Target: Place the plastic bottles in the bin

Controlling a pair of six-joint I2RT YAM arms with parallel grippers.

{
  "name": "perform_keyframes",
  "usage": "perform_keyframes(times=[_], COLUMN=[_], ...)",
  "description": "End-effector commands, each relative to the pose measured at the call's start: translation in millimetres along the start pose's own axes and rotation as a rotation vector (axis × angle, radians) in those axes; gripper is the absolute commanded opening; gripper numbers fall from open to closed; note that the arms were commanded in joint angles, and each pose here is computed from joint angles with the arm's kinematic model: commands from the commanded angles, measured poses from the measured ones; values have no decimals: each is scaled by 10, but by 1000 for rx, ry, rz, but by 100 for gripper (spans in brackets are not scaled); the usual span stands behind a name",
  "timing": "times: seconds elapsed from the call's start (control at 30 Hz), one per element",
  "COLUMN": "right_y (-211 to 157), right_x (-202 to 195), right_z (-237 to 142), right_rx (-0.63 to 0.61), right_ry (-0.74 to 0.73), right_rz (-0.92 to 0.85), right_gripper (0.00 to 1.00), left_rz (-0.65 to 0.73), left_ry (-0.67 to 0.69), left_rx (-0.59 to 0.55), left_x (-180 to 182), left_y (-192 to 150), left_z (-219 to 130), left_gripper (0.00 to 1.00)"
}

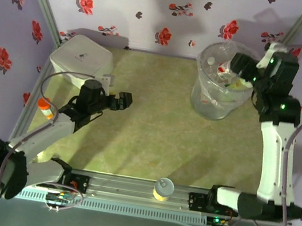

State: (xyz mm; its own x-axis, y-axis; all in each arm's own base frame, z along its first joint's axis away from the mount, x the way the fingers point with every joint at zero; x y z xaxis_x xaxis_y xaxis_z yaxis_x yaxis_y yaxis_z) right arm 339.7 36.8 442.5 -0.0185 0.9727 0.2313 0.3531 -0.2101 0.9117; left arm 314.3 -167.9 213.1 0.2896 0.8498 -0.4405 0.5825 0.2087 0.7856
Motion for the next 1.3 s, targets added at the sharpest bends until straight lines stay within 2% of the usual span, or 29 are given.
perform_keyframes(times=[0.0,0.07,0.23,0.33,0.43,0.6,0.77,0.9,0.97,1.07,1.2,1.27], right_y=[-352,-609,-1246,-1642,-1977,-2381,-2794,-2913,-2871,-2815,-2735,-2711], right_x=[37,-18,-290,-398,-582,-977,-1351,-1542,-1523,-1505,-1430,-1418], right_z=[-71,-111,-43,88,179,344,571,708,798,945,1158,1237], right_rx=[15,22,43,58,87,49,40,42,27,6,-31,-57], right_ry=[-48,-89,-154,-160,-230,-387,-443,-507,-486,-462,-400,-387], right_rz=[-194,-276,-259,-252,-231,-168,-7,11,-14,-26,-55,-78], right_gripper=[93,99,100,100,100,100,100,100,100,100,100,100], left_rz=[81,100,92,18,0,64,147,186,202,234,268,258], left_ry=[199,302,559,626,692,774,803,792,781,770,744,734], left_rx=[-24,-46,-107,-149,-187,-211,-181,-169,-176,-125,-167,-147], left_x=[302,475,1028,1317,1557,1820,2047,2173,2233,2268,2285,2329], left_y=[178,253,323,338,321,255,77,7,-6,37,99,43], left_z=[-247,-351,-509,-555,-601,-609,-429,-230,-120,16,82,108], left_gripper=[100,100,100,100,100,100,100,100,100,100,100,100])
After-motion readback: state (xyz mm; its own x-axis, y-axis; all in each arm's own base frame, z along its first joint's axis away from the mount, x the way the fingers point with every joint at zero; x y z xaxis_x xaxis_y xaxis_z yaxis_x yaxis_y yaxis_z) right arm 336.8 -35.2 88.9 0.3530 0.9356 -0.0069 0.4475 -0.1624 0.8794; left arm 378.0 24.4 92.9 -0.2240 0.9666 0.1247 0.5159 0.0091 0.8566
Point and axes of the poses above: each hand's point on the last joint's axis, 136 mm out from that joint toward the fingers, its own z axis out along the fingers, its own x axis along the line the jaws close on, y = z × x, the point moved 2 cm from there along -z, back along the fingers, and after that the axes turned 1 degree about z, right-handed, at the moved point
